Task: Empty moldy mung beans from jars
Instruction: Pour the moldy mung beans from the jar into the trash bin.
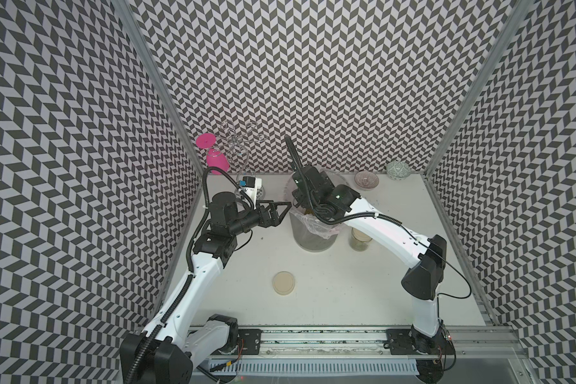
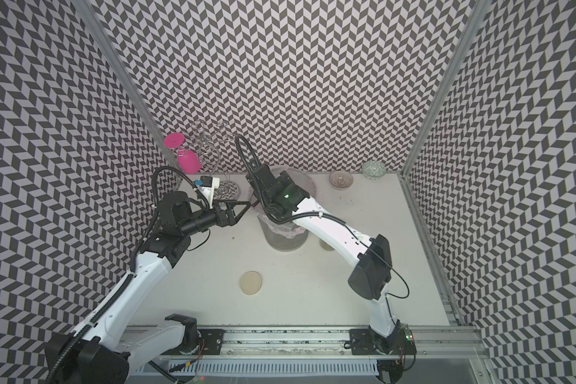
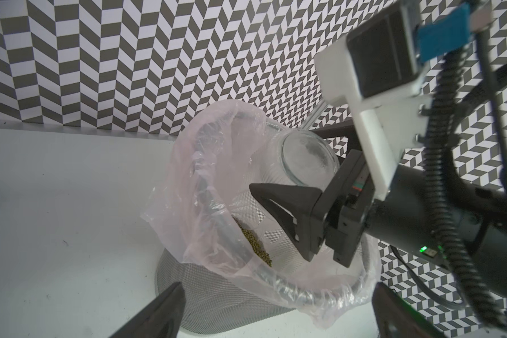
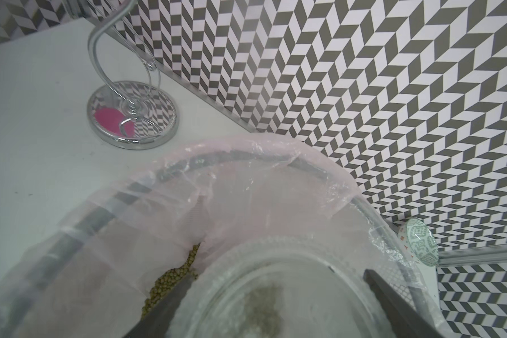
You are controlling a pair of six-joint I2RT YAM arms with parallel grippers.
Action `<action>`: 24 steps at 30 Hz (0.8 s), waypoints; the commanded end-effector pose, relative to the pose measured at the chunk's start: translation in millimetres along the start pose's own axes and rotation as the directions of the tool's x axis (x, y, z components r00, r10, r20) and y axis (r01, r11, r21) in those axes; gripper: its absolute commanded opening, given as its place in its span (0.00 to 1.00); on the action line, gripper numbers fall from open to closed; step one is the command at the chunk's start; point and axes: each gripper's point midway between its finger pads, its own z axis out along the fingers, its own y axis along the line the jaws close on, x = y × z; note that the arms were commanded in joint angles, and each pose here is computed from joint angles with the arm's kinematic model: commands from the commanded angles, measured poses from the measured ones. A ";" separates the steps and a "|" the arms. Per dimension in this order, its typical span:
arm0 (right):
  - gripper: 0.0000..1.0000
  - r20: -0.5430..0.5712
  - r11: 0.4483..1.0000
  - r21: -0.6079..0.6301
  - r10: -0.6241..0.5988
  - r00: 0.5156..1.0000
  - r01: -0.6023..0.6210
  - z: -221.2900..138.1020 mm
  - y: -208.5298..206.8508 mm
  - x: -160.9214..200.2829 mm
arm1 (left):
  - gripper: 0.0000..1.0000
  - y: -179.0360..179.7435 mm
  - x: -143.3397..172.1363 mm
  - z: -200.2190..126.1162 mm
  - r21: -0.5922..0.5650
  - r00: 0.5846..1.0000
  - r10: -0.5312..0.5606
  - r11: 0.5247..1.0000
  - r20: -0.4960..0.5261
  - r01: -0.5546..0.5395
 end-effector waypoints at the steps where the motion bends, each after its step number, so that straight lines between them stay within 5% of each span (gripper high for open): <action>1: 0.72 0.035 0.996 0.091 0.002 0.999 -0.005 -9.2 -12.6 -15.1 | 1.00 -2.1 -1.7 -6.4 -0.001 1.000 0.007 1.000 0.020 -0.007; 8: 0.71 0.094 0.993 0.101 0.057 0.994 -0.066 -24.0 -19.4 -27.4 | 1.00 -7.2 -2.1 -11.9 0.006 0.999 0.009 1.000 0.031 -0.010; 13: 0.71 0.229 0.950 -0.141 0.304 0.925 -0.278 -59.6 -33.2 -57.0 | 1.00 -12.6 -4.0 -17.0 0.014 0.999 0.022 1.000 0.046 -0.022; 19: 0.71 0.270 0.725 -0.523 0.639 0.720 -0.447 -99.7 -75.6 -66.0 | 1.00 -33.0 -10.8 -26.7 0.078 0.996 0.032 0.996 0.079 -0.038; 24: 0.71 0.127 0.429 -0.766 0.832 0.541 -0.479 -113.9 -105.2 -42.1 | 1.00 -56.5 -14.9 -27.9 0.135 0.995 0.049 0.989 0.083 -0.060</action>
